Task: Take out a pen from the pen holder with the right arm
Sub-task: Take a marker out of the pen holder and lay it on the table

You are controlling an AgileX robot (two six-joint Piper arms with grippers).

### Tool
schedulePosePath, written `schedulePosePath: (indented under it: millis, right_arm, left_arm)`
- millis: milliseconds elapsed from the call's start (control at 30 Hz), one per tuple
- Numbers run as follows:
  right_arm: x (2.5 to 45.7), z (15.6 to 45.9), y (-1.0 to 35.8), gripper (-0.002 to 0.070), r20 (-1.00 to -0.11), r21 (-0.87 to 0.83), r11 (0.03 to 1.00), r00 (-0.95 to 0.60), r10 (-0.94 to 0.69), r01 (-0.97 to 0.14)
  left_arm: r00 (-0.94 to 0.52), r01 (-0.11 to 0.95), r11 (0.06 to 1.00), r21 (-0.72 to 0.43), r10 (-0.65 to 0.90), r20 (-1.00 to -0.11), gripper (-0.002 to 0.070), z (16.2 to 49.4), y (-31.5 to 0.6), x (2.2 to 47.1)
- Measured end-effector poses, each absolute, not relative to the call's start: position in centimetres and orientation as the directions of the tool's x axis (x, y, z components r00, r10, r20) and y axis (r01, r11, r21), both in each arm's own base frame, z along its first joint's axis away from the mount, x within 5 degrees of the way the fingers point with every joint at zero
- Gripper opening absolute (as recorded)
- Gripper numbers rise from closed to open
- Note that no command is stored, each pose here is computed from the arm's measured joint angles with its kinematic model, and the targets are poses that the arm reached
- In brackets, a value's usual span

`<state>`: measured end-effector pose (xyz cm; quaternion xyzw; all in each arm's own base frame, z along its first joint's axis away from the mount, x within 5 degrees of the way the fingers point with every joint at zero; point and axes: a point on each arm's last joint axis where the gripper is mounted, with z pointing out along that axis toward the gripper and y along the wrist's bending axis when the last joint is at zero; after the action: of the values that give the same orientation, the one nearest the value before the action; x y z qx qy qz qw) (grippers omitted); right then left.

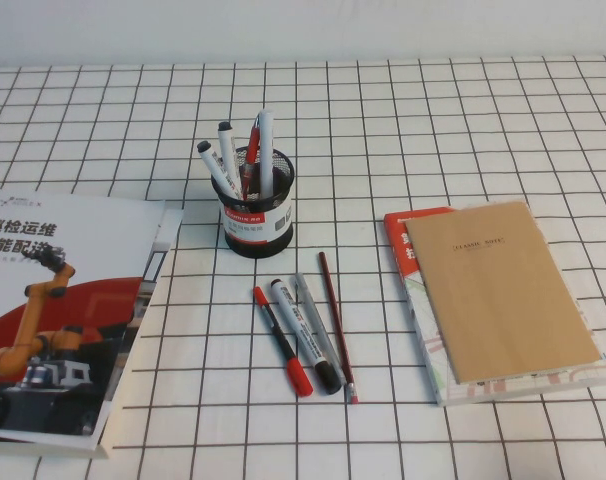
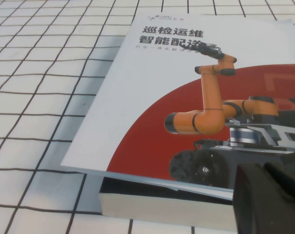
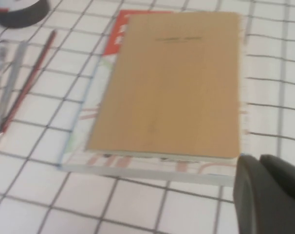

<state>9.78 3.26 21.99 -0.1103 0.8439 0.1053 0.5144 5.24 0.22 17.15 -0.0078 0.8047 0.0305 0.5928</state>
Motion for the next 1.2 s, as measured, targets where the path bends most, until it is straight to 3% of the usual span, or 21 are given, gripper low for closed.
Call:
schedulePosePath:
  millis: [167,267,467,767,1200]
  right_arm:
    - [7.6,20.0,1.0,-0.0015,-0.948,0.071,0.992,-0.317,0.034,-0.104]
    - [6.7,19.4,0.5,-0.0015,-0.967,0.07,0.996,-0.247,0.056,-0.047]
    - [5.6,19.2,0.4,-0.0015,-0.981,0.034,0.998,-0.192,0.024,-0.047]
    - [5.1,17.8,0.6,-0.0015,-0.951,0.027,0.998,-0.309,0.005,-0.065]
    - [5.1,17.5,0.6,-0.0015,-0.948,0.027,0.998,-0.319,0.005,-0.065]
  left_arm:
    - [-0.297,-0.049,0.998,0.04,0.024,-0.955,-0.0003,17.2,0.2,5.2]
    - [-0.297,-0.049,0.998,0.04,0.024,-0.955,-0.0003,17.2,0.2,5.2]
    - [-0.297,-0.049,0.998,0.04,0.024,-0.955,-0.0003,17.2,0.2,5.2]
    - [-0.297,-0.049,0.998,0.04,0.024,-0.955,-0.0003,17.2,0.2,5.2]
    - [-0.297,-0.049,0.998,0.04,0.024,-0.955,-0.0003,17.2,0.2,5.2]
